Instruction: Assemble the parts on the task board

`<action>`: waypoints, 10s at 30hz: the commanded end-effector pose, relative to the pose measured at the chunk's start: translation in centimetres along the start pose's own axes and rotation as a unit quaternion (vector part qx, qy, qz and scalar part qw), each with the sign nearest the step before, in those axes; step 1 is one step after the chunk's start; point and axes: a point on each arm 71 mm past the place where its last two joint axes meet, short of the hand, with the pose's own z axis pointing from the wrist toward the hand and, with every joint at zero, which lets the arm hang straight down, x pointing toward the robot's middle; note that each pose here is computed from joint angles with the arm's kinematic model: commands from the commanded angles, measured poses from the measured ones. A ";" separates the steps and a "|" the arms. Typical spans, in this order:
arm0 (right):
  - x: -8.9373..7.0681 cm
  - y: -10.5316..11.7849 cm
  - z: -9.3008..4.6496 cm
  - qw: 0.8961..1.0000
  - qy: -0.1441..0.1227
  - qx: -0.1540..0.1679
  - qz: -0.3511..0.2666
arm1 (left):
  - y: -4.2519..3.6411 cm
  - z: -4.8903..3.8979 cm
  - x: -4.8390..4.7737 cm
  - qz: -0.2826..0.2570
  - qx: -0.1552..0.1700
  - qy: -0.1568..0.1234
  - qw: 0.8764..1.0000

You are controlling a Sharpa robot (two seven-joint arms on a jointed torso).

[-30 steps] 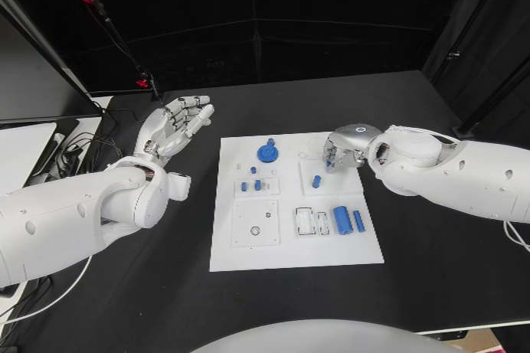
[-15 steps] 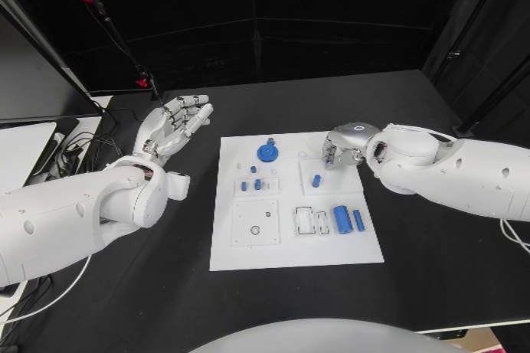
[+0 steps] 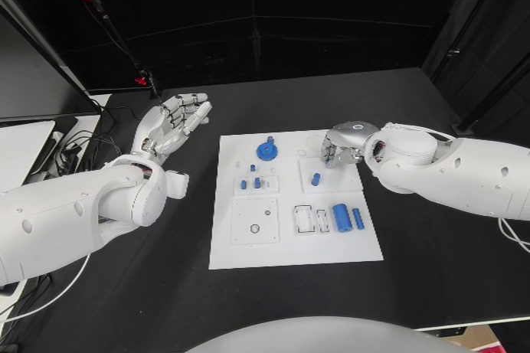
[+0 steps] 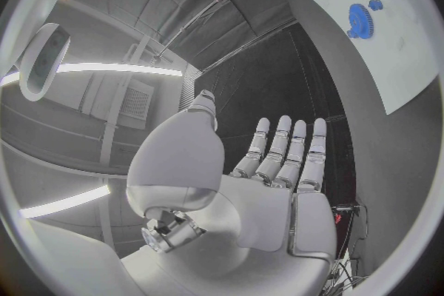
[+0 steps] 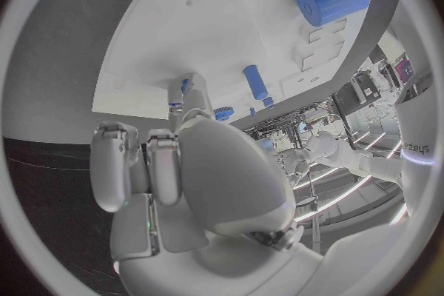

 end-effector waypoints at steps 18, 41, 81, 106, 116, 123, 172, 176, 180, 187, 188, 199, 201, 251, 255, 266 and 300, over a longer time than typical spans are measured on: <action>-1.2 0.4 -1.5 0.997 -0.079 -0.011 0.017 | -0.91 0.00 -0.04 -0.004 0.060 0.003 0.998; -3.5 4.6 -4.0 0.983 -0.147 -0.083 0.074 | -0.78 0.19 0.10 -0.005 0.058 0.005 0.998; -0.5 14.8 -2.9 0.979 -0.037 -0.181 0.091 | -0.67 0.33 0.17 -0.002 0.057 0.003 0.998; 1.4 15.5 -1.9 0.981 -0.013 -0.175 0.083 | -0.56 0.23 0.09 -0.002 0.055 0.003 0.998; 1.5 15.8 -1.8 0.981 -0.003 -0.179 0.080 | -0.57 0.16 0.03 -0.002 0.055 0.002 0.998; 1.7 15.9 -1.7 0.981 0.002 -0.180 0.079 | -0.59 0.15 0.07 -0.003 0.055 0.003 0.998; 2.2 16.2 -1.3 0.979 0.005 -0.187 0.080 | -0.58 0.14 0.08 -0.003 0.054 0.003 0.999; 2.2 16.3 -1.3 0.979 0.004 -0.188 0.081 | -0.58 0.15 0.10 -0.003 0.054 0.003 0.999; 2.2 16.2 -1.2 0.979 0.006 -0.187 0.080 | -0.58 0.16 0.13 -0.003 0.054 0.003 0.999; 2.5 16.2 -1.2 0.980 0.016 -0.182 0.077 | -0.58 0.15 0.11 -0.003 0.053 0.003 0.999; 2.5 16.2 -1.2 0.980 0.018 -0.181 0.076 | -0.57 0.15 0.10 -0.003 0.053 0.003 0.999; 2.8 16.2 -1.3 0.981 0.030 -0.176 0.070 | -0.56 0.12 0.06 -0.003 0.052 0.002 0.999; 2.8 16.2 -1.4 0.981 0.029 -0.177 0.071 | -0.56 0.12 0.04 -0.003 0.052 0.002 0.999; 2.7 16.2 -1.5 0.981 0.022 -0.178 0.070 | -0.48 0.17 0.02 -0.003 0.049 0.003 0.999; 2.7 16.2 -1.5 0.981 0.021 -0.178 0.071 | -0.48 0.18 0.02 -0.003 0.049 0.003 0.999; 2.6 16.2 -1.6 0.981 0.010 -0.177 0.076 | -0.46 0.19 0.03 -0.004 0.048 0.004 0.999; -2.7 9.5 -4.5 0.923 -0.133 -0.165 0.321 | -0.37 0.19 -0.11 -0.005 0.047 0.005 0.999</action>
